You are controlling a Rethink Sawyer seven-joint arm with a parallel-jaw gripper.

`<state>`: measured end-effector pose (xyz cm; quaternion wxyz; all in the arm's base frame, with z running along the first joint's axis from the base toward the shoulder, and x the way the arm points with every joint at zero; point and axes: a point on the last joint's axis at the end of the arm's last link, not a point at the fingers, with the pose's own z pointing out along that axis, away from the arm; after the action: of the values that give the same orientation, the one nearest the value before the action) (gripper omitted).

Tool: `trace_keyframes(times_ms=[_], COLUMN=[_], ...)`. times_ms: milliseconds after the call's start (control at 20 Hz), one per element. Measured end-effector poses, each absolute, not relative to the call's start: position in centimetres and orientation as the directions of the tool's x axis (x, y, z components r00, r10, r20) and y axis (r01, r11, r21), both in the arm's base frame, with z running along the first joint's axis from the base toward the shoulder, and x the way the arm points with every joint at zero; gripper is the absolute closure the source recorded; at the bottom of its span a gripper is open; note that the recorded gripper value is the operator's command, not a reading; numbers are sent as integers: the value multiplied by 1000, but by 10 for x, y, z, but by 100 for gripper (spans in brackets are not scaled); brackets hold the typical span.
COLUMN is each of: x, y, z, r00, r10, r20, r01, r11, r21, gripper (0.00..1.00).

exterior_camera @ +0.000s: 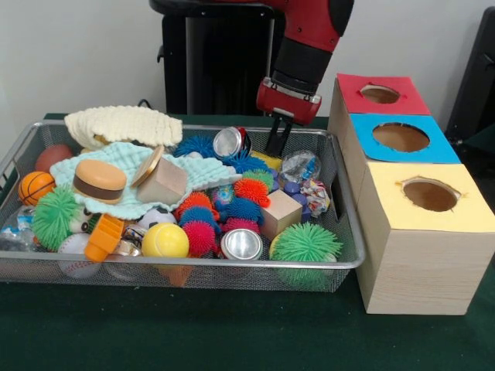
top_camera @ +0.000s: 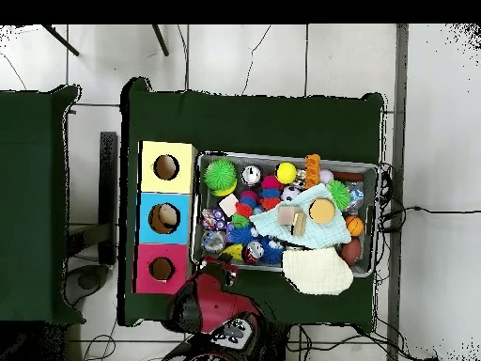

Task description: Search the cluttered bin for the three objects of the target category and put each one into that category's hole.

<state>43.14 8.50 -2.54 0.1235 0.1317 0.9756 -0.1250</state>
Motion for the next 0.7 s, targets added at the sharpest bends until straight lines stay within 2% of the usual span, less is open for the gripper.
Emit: trace_keyframes(times_ms=[450,700], x=[448,447], y=[68,71], z=[2,2], r00=[-920,-922], r10=[294,285], r20=[-261,-262], r01=[350,342], r11=[915,917], r21=[-202,-206], gripper=[100,100])
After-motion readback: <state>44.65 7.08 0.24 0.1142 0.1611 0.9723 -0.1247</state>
